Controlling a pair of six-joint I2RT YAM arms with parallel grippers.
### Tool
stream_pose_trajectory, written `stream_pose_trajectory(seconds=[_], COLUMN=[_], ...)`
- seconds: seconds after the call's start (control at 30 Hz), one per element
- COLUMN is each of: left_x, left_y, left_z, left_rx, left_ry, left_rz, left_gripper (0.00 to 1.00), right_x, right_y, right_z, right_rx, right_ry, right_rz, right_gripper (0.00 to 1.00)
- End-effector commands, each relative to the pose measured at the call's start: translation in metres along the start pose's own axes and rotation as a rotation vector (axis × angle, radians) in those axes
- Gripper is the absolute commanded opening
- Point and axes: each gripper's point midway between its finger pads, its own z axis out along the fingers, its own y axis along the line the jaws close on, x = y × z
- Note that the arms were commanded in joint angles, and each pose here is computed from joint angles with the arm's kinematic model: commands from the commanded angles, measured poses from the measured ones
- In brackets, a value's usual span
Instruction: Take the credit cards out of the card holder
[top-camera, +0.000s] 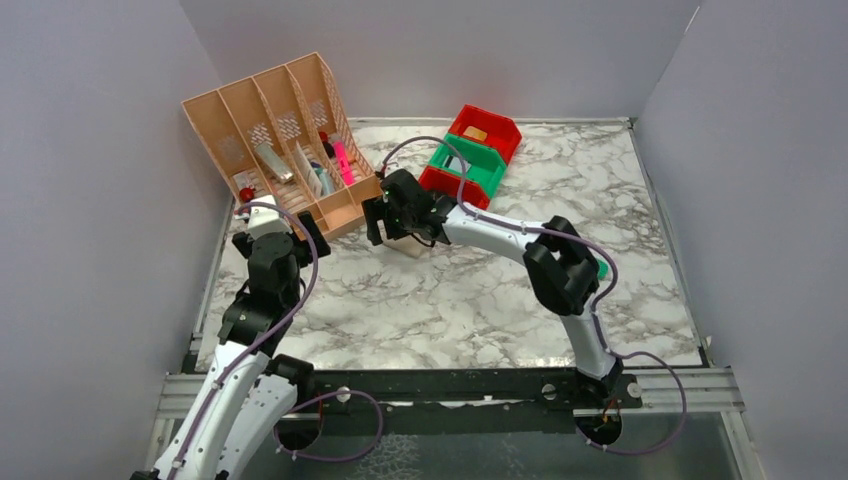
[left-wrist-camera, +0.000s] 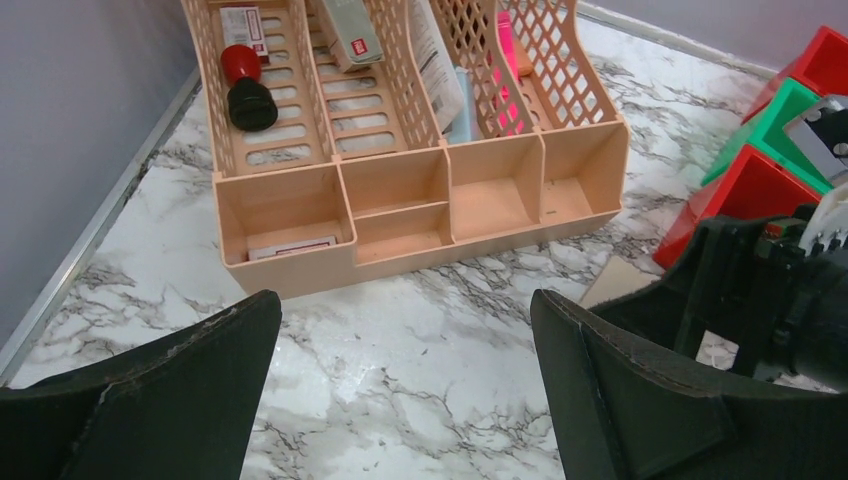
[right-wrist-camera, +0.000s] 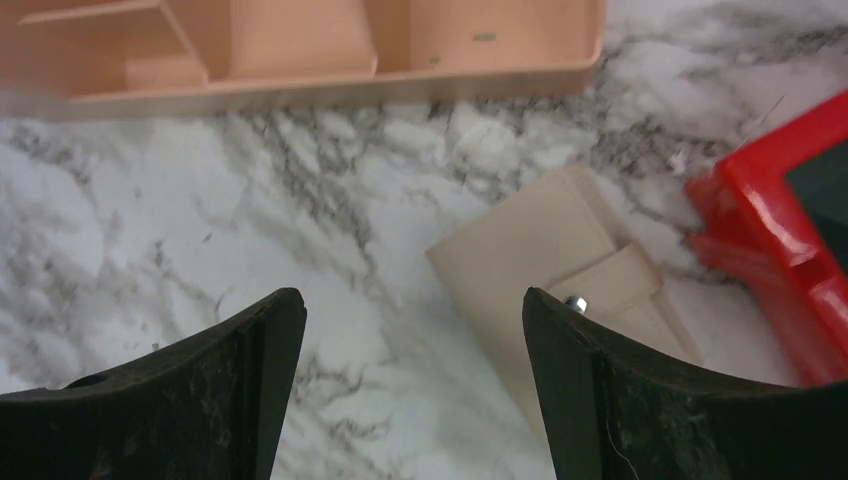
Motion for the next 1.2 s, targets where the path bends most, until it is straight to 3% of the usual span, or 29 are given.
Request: stream_pose_trajectory(seconds=[0.0,0.2,0.37,0.87,1.03,1.17], left_x=[0.001,0.004,0.003,0.012,0.014,0.015], left_y=[-0.001,-0.002,-0.001,-0.006,-0.006,-0.007], left_z=[0.009,0.012,0.011,0.02,0.02,0.021], left_rx=[0.012,0.022,0.018,0.038,0.035,0.041], left_ry=[0.018,0.037,0.029,0.086,0.09,0.097], left_rz=[-0.045,-0.038,-0.044,-0.032,-0.034,-0.032], left_gripper=[0.99,0.99,0.99,0.99,0.99,0.99], right_x=[-0.013,0.023,0.068,0.218,0.214,0.146], right_y=[-0.033,-0.067,-0.07,-0.124,-0.144,-0.129], right_z=[0.026,0.057,0.041,-0.14,-0.19,-0.212], right_rx=[0.209,0.34,0.315,0.486,0.582,0.472], right_ry=[-0.017,0.077,0.153,0.302,0.166,-0.058], right_rz=[-0.106,-0.163,-0.151,0.201,0.305,0.251], right_gripper=[0.84,0.84,0.83,0.82,0.84,0.9])
